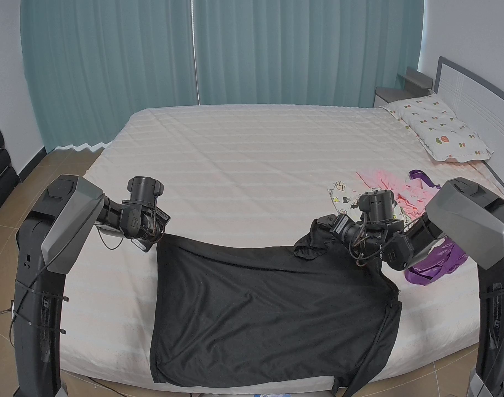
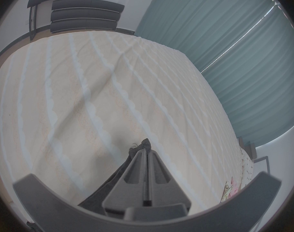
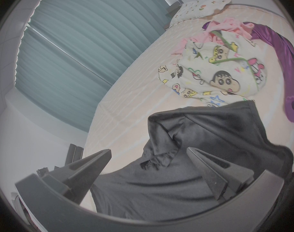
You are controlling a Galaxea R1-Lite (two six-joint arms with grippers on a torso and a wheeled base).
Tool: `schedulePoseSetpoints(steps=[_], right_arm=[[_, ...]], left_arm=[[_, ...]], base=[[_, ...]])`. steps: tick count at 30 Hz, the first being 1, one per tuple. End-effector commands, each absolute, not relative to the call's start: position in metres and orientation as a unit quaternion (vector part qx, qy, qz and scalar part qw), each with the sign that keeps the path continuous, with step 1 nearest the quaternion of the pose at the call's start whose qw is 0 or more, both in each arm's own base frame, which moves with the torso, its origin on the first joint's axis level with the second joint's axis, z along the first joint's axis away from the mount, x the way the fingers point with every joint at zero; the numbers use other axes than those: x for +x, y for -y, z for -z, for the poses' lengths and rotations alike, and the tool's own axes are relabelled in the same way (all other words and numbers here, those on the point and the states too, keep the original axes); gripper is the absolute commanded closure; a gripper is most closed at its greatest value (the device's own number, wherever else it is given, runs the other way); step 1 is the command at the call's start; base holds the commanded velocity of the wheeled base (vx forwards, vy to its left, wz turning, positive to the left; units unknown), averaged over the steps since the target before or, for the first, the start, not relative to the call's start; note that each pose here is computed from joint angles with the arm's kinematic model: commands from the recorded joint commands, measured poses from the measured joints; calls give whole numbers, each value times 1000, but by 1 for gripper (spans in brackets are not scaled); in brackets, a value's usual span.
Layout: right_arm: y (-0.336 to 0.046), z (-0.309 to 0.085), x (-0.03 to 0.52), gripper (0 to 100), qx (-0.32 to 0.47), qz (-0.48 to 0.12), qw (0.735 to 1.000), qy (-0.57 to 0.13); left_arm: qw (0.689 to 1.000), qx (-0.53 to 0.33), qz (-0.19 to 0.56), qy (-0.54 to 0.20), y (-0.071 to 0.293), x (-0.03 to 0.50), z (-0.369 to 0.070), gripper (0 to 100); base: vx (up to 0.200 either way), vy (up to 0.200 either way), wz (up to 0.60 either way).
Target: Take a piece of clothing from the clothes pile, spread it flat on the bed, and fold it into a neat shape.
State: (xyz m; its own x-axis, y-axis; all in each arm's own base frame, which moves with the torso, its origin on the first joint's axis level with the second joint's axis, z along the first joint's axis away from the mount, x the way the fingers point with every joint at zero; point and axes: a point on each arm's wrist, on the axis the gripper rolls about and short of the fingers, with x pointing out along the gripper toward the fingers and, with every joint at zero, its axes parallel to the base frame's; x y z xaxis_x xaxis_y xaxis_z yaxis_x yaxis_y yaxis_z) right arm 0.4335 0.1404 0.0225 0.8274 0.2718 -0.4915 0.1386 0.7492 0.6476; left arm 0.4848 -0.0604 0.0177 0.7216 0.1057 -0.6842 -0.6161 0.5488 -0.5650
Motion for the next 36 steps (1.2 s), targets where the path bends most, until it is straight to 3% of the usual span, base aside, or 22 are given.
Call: schedulePoseSetpoints(steps=[1, 7, 24, 25, 31, 36], right_arm=[[-153, 4, 469, 0, 321, -11, 895, -309], [-148, 7, 490, 0, 323, 12, 890, -322], [-137, 15, 516, 0, 416, 85, 835, -350], [-136, 16, 516, 100, 416, 88, 835, -351], [-129, 18, 518, 100, 418, 93, 835, -346], [-108, -3, 526, 100, 440, 92, 839, -306]], left_arm=[[818, -431, -222, -310, 58, 483, -12, 100], [815, -431, -222, -316, 58, 481, -10, 100], [814, -434, -222, -315, 59, 481, -11, 100], [814, -434, -222, -315, 59, 481, -11, 100], [814, -435, -222, -315, 59, 481, -11, 100], [815, -437, -221, -310, 58, 481, -12, 100]], base=[[0, 0, 0], [0, 0, 0], [0, 0, 0], [0, 0, 0], [0, 0, 0], [0, 0, 0]])
